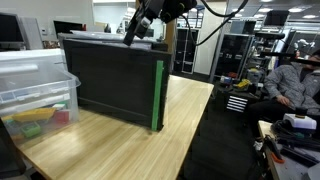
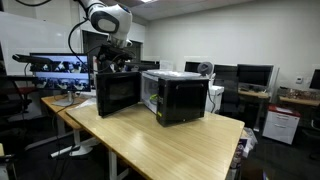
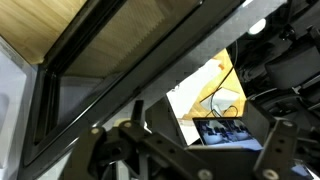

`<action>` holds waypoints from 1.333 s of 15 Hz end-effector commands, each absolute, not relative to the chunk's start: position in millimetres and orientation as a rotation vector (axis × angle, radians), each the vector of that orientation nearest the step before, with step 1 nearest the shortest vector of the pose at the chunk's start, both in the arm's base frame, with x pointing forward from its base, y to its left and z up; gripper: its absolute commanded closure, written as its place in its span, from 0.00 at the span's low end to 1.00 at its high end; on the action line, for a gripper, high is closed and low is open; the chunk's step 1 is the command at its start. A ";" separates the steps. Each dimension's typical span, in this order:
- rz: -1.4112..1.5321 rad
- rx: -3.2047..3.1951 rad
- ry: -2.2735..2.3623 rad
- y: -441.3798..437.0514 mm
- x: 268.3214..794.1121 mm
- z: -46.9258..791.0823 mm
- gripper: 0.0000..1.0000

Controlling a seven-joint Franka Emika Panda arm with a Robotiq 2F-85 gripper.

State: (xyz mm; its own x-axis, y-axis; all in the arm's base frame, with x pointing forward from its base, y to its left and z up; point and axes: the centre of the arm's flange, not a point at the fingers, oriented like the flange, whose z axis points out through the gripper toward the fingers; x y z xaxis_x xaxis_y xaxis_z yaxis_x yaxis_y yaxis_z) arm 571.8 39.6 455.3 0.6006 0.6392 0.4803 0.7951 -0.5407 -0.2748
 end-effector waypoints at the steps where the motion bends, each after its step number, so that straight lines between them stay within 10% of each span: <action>1: -0.468 -2.298 -1.182 42.6 577.0 455.6 0.00; 20: -0.448 -2.283 -0.890 -3.5 585.2 433.5 0.00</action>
